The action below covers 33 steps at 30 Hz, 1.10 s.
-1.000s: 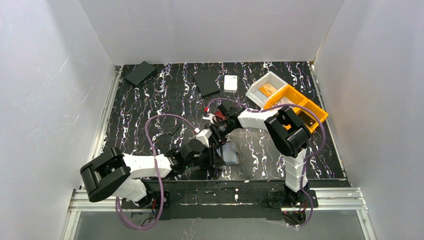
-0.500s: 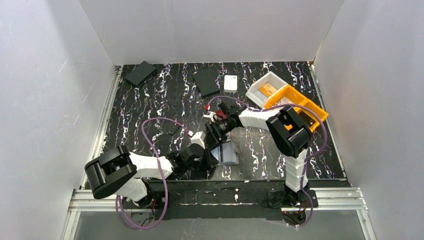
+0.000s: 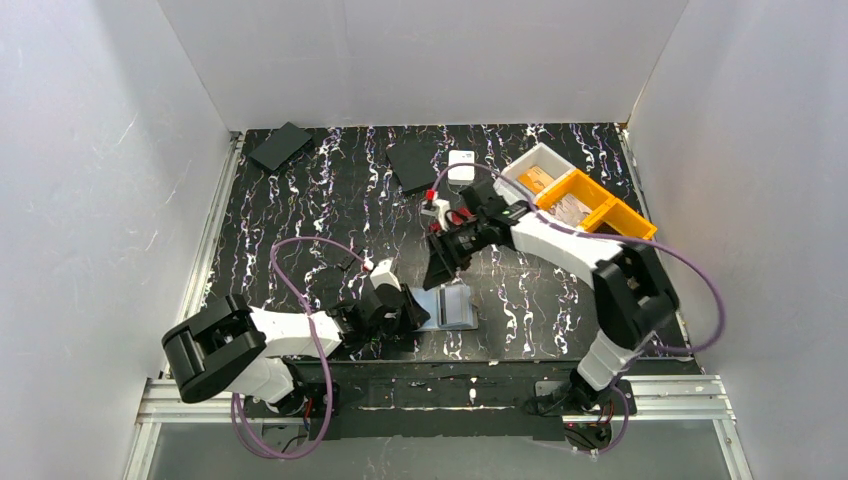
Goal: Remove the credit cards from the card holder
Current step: Open the card holder at the center of the board, then remove the credit card from the card holder.
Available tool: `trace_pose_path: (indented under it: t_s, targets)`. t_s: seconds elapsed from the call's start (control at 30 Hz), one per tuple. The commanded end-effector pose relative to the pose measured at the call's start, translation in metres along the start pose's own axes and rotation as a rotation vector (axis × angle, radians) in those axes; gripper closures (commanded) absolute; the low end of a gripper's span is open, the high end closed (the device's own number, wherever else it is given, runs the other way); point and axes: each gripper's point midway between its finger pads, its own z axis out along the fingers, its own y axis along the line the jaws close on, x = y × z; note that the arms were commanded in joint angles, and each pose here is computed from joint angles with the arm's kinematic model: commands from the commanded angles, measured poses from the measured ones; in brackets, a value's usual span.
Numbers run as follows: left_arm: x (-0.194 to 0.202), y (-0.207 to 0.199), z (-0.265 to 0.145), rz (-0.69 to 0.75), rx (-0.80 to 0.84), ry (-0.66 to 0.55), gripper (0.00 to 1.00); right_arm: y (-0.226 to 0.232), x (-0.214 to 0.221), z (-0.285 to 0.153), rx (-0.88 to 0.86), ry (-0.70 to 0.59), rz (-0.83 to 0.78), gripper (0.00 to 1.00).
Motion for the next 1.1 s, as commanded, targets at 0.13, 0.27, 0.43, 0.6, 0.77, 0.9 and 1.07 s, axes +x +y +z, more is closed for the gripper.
trace_pose_path:
  t_s: [0.13,0.27,0.43,0.6,0.77,0.9,1.07]
  targets:
    - [0.001,-0.010,-0.001,0.038,0.016,0.056,0.66,-0.024,0.040,-0.050,0.196,0.001,-0.023,0.37]
    - [0.002,-0.024,0.006,0.016,0.047,0.102,0.62,-0.033,0.059,-0.046,0.221,0.023,0.065,0.39]
    - [0.005,-0.026,0.014,-0.027,0.036,0.128,0.59,-0.046,0.067,-0.041,0.254,-0.017,0.163,0.44]
    - [0.011,-0.016,0.019,-0.063,0.005,0.148,0.58,-0.051,0.069,-0.035,0.204,-0.035,0.237,0.55]
    - [0.013,-0.014,0.021,-0.083,0.007,0.158,0.58,-0.044,0.061,-0.030,0.136,-0.068,0.260,0.62]
    - [0.017,-0.013,0.025,-0.102,0.019,0.173,0.57,-0.046,0.064,-0.027,0.128,-0.069,0.282,0.61]
    - [0.021,-0.011,0.028,-0.129,0.029,0.179,0.57,-0.054,0.069,-0.025,0.149,-0.068,0.313,0.61]
